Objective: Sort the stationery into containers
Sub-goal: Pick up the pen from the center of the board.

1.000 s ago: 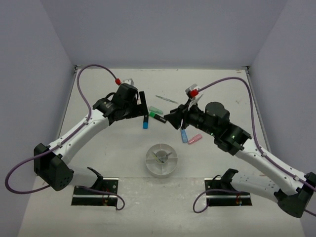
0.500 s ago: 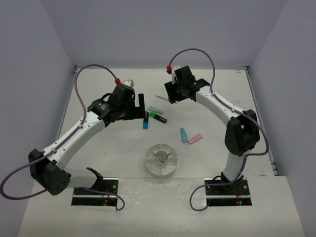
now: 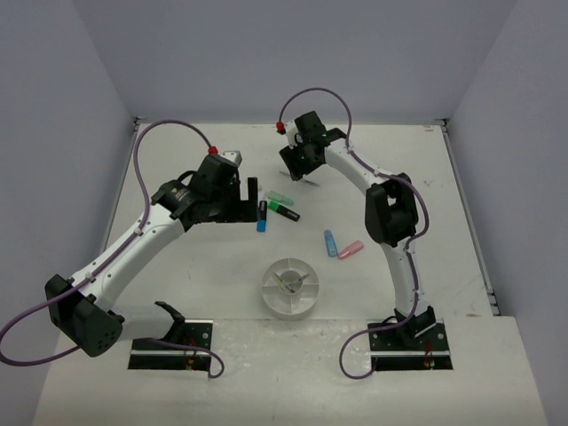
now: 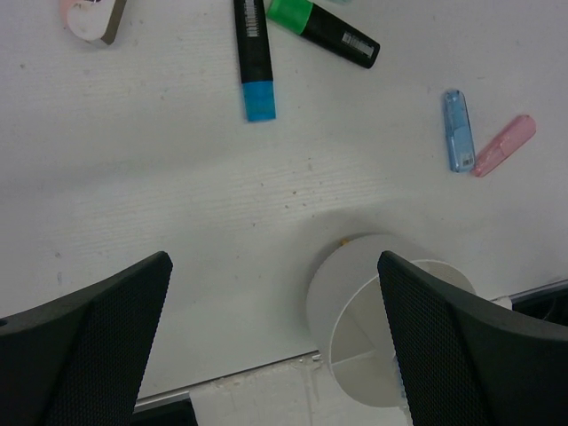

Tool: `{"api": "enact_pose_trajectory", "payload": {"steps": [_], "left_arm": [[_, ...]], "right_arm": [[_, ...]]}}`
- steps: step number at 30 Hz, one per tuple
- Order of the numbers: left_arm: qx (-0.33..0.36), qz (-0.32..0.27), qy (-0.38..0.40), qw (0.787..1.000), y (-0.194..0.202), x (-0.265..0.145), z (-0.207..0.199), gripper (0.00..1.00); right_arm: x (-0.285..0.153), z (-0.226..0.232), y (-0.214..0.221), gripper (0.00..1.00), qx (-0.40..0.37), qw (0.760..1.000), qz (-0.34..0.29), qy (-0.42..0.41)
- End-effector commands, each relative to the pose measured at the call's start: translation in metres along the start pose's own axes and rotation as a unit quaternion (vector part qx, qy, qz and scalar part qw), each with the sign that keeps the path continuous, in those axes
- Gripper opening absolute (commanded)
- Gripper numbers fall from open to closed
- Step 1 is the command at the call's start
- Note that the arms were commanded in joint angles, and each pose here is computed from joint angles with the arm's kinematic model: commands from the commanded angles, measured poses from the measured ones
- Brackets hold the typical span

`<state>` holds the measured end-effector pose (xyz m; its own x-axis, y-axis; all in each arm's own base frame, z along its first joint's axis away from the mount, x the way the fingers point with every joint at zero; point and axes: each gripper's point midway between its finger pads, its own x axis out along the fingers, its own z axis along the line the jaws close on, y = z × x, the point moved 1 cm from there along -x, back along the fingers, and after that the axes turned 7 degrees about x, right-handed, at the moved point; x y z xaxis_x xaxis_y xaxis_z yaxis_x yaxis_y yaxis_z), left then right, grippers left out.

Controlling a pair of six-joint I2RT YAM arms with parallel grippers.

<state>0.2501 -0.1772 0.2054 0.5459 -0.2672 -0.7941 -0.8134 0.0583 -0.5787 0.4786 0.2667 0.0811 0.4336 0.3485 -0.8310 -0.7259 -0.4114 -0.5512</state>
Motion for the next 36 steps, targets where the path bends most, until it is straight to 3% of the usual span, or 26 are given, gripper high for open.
{"api": "enact_pose_trajectory", "payload": {"steps": [1,7,14,21,24,30,36], "left_arm": [[0.026,0.017,0.013,0.999,0.01,-0.006,0.001,1.0],[0.034,0.03,0.011,0.999,0.012,-0.001,0.001,1.0],[0.048,0.035,0.019,0.998,0.004,0.007,-0.005,1.0],[0.058,0.038,0.026,0.997,-0.004,0.013,-0.011,1.0],[0.061,0.038,0.026,0.997,-0.007,0.013,-0.012,1.0],[0.07,0.031,0.029,0.997,-0.017,0.005,-0.015,1.0],[0.073,0.015,0.034,0.997,-0.032,-0.005,-0.02,1.0]], "right_arm": [[0.01,-0.005,-0.012,0.56,-0.022,1.0,-0.001,-0.014],[0.012,-0.017,-0.019,0.56,0.0,1.0,-0.001,-0.012],[0.017,-0.022,0.018,0.57,-0.004,0.998,0.059,-0.018],[0.017,-0.039,0.011,0.57,-0.011,0.999,0.048,-0.014],[0.016,-0.036,0.012,0.55,-0.011,0.998,0.052,-0.028],[0.016,-0.025,0.018,0.4,-0.029,0.996,0.065,-0.046],[0.013,-0.034,0.031,0.43,-0.026,0.996,0.087,-0.021]]}}
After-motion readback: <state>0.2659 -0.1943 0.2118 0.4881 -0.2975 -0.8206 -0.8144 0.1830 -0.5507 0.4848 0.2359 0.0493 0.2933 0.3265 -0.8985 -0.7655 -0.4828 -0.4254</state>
